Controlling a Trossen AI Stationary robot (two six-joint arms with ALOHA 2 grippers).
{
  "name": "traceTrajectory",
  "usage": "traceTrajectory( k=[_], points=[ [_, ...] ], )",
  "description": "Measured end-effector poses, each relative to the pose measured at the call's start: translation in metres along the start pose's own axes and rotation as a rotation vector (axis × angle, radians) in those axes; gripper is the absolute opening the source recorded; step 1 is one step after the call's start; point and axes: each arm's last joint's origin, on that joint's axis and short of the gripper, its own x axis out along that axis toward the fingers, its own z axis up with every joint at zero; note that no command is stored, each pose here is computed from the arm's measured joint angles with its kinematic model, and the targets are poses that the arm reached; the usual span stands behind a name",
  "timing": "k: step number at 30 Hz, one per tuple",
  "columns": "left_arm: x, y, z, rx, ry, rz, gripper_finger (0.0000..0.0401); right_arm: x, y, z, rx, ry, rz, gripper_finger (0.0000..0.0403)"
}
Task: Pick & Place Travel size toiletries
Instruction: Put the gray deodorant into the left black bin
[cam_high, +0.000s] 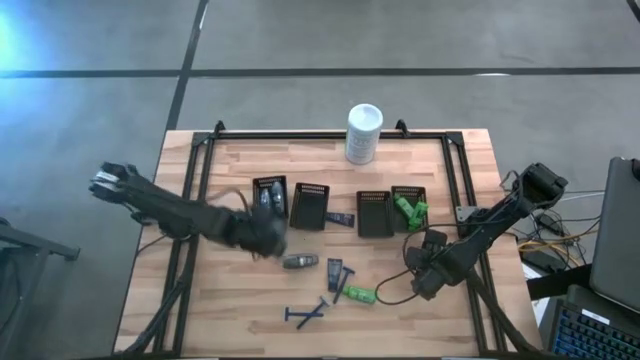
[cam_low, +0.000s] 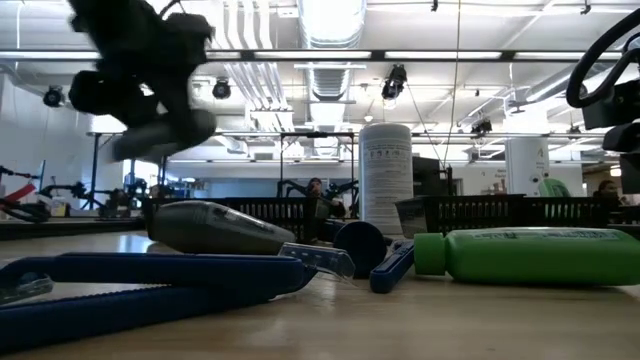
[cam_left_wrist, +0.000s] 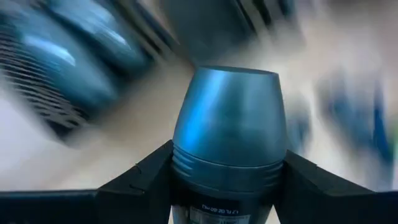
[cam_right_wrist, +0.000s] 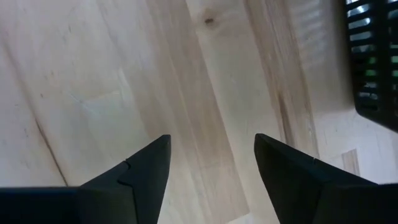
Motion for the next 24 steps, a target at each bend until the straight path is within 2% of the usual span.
traceTrajectory(
  k=[2,4,8,12,16,18,19,21,23,24],
  points=[
    [0.000,0.015,0.019,-0.183,-0.118,0.064,0.0209,0.000,0.000,0.001,-0.003,-0.005,-0.001,0.0226],
    [0.007,0.029,0.036,-0.291,-0.168,0.097,0.0209,0.000,-0.001,0.002,-0.006,-0.007,-0.004,0.0230],
    [0.035,0.051,0.062,-0.326,-0.149,0.078,0.0218,0.001,-0.002,0.004,-0.017,-0.008,-0.006,0.0243],
    [0.050,0.060,0.083,-0.377,-0.160,-0.009,0.0293,0.000,-0.001,0.004,0.000,-0.007,0.002,0.0257],
    [0.050,0.063,0.084,-0.333,-0.128,0.001,0.0373,-0.002,0.000,0.005,0.067,-0.008,0.016,0.0269],
    [0.047,0.061,0.081,-0.269,-0.078,-0.027,0.0390,-0.003,0.001,0.006,0.084,-0.011,0.023,0.0275],
    [0.045,0.058,0.079,-0.193,-0.049,-0.062,0.0390,-0.004,0.002,0.007,0.090,-0.013,0.027,0.0278],
    [0.040,0.043,0.072,0.066,0.006,-0.215,0.0378,-0.005,0.002,0.007,0.093,-0.015,0.030,0.0284],
    [0.029,0.020,0.057,0.378,0.062,-0.423,0.0361,-0.005,0.003,0.008,0.088,-0.017,0.033,0.0290],
    [0.023,0.009,0.047,0.519,0.073,-0.490,0.0352,-0.005,0.003,0.007,0.082,-0.017,0.032,0.0293]
  ],
)
